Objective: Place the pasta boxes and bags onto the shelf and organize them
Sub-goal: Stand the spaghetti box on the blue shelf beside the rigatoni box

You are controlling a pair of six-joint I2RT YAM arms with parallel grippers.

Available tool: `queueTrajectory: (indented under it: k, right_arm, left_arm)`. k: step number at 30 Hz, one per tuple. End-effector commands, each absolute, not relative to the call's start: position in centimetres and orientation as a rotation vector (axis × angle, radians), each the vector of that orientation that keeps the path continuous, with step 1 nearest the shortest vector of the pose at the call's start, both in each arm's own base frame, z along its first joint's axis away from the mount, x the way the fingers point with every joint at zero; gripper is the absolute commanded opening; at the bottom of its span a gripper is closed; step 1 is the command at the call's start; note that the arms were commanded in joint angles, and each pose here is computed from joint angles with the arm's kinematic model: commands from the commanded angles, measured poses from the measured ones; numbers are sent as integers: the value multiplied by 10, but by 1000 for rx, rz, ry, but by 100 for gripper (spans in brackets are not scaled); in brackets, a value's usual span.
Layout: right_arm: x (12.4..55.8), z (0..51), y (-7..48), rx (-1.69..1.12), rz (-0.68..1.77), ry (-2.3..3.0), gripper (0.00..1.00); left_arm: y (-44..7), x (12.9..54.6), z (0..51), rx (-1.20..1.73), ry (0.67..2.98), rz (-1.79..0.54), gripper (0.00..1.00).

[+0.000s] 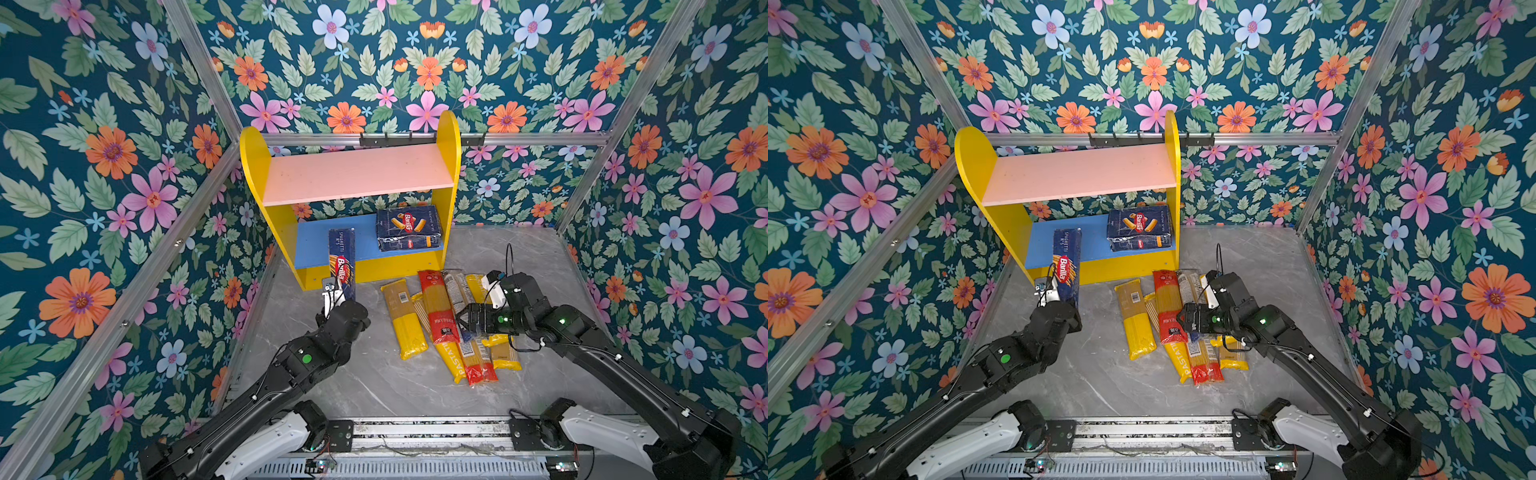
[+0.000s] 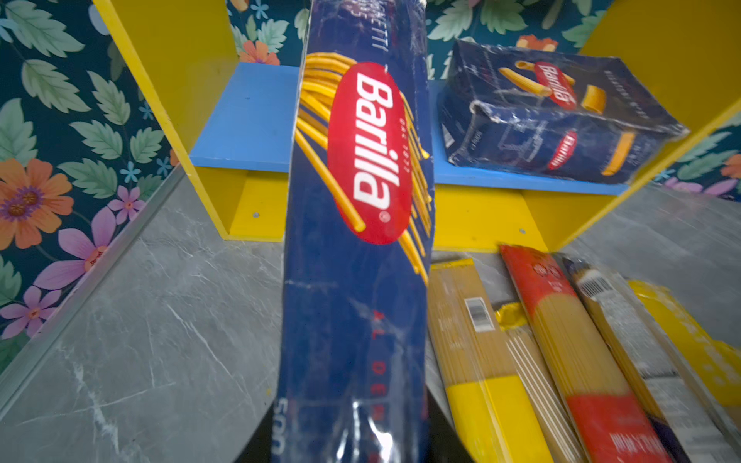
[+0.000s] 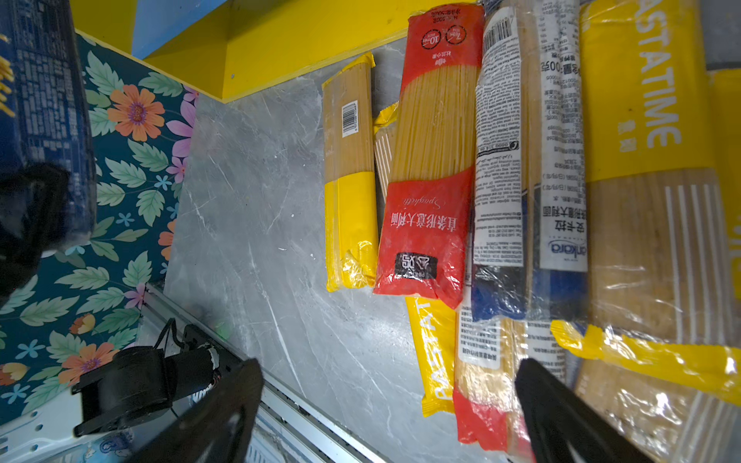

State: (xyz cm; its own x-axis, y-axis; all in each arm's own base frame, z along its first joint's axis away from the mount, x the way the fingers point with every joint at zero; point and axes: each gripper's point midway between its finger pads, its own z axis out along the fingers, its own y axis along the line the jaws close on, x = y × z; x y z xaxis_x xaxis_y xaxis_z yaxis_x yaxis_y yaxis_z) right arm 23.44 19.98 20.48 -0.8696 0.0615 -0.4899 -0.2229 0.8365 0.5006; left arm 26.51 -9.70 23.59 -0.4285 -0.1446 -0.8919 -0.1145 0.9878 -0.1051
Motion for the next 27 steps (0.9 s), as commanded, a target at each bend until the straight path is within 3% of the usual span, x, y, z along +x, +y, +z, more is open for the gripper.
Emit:
queueTrajectory:
  k: [1,13,27]
  right_arm:
    - [237,210,199,-147,752,2488,99]
    - [251,215,187,-109,757,2472,99]
    - [269,208,172,-56,712,2504,99]
  left_arm:
    - [-109,290,265,-188,1917,-123,12]
    - [-99,361,276,-239,1905,-161,11]
    - [-106,443,251,-267,1943,-214,11]
